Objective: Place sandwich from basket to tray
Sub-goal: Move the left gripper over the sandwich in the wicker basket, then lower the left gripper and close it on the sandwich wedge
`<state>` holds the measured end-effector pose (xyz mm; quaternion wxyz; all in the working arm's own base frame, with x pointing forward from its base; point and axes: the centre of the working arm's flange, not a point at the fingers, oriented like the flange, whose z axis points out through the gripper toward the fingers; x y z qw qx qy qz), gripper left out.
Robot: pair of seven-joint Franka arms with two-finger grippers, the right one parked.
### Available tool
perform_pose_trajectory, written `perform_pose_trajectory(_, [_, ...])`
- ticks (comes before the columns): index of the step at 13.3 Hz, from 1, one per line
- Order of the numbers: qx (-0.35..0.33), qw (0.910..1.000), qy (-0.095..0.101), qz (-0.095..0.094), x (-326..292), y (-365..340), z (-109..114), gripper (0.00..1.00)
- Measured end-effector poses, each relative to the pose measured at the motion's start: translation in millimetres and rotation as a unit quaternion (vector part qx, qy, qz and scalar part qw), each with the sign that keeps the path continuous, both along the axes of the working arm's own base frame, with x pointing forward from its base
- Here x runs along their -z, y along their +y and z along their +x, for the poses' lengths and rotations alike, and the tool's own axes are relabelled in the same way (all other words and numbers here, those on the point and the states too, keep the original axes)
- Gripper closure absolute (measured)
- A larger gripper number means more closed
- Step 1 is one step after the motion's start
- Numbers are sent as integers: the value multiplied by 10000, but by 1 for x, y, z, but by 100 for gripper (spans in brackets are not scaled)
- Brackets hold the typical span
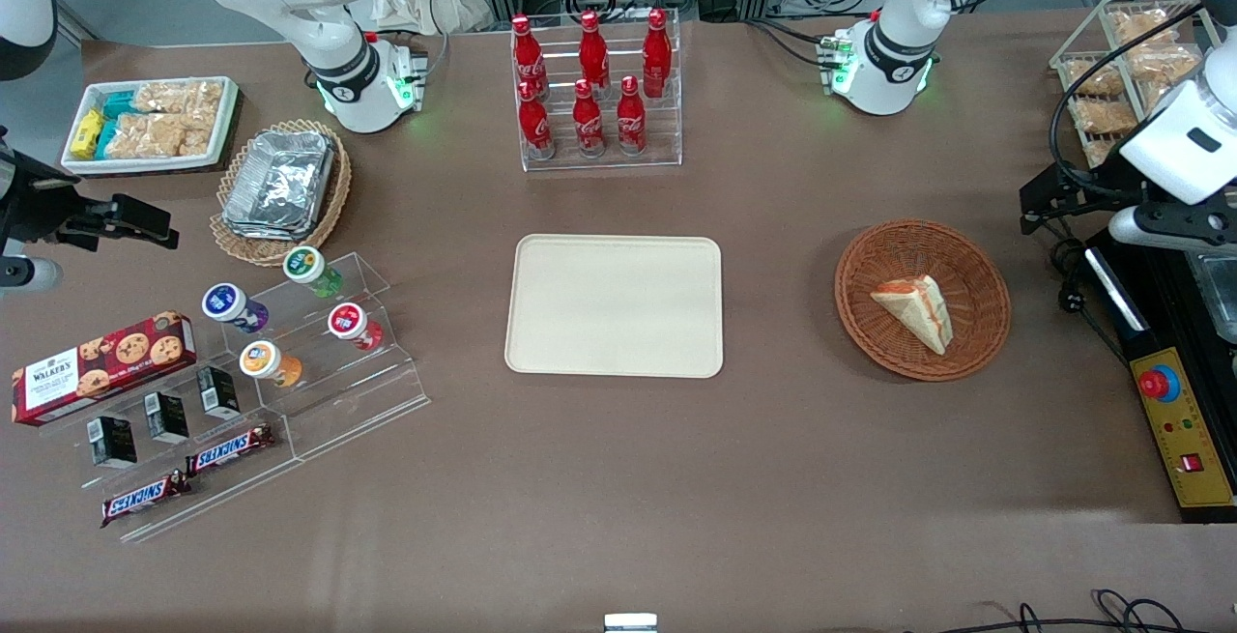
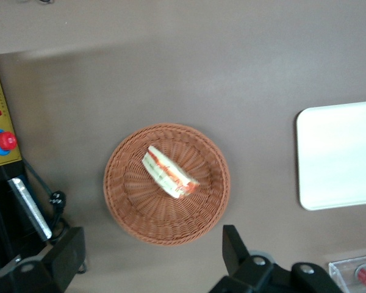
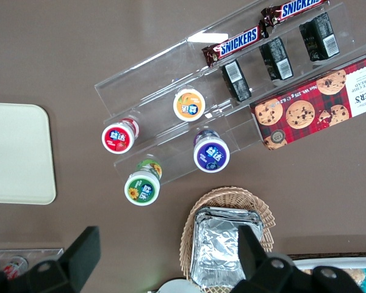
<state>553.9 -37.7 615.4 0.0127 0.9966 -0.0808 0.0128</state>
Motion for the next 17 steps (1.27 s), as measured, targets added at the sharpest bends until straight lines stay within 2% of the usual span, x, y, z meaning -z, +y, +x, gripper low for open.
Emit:
perform_pose_trajectory(5, [-111, 9997, 204, 60, 12, 2, 13, 0])
perform_pose_trajectory(7, [-916, 9951, 361, 84, 33, 2, 17, 0])
perform_pose_trajectory(9, [-1563, 9874, 258, 62, 68, 1, 19, 0])
perform_pose_trajectory(10, [-2068, 9781, 215, 44, 91, 2, 16, 0])
perform_pose_trajectory(12, [-3155, 9487, 181, 6, 141, 3, 2, 0])
perform_pose_trajectory(15, [-4175, 9086, 137, -36, 220, -3, -25, 0])
perform_pose_trajectory(17, [-4643, 8852, 279, 51, 258, -3, -36, 0])
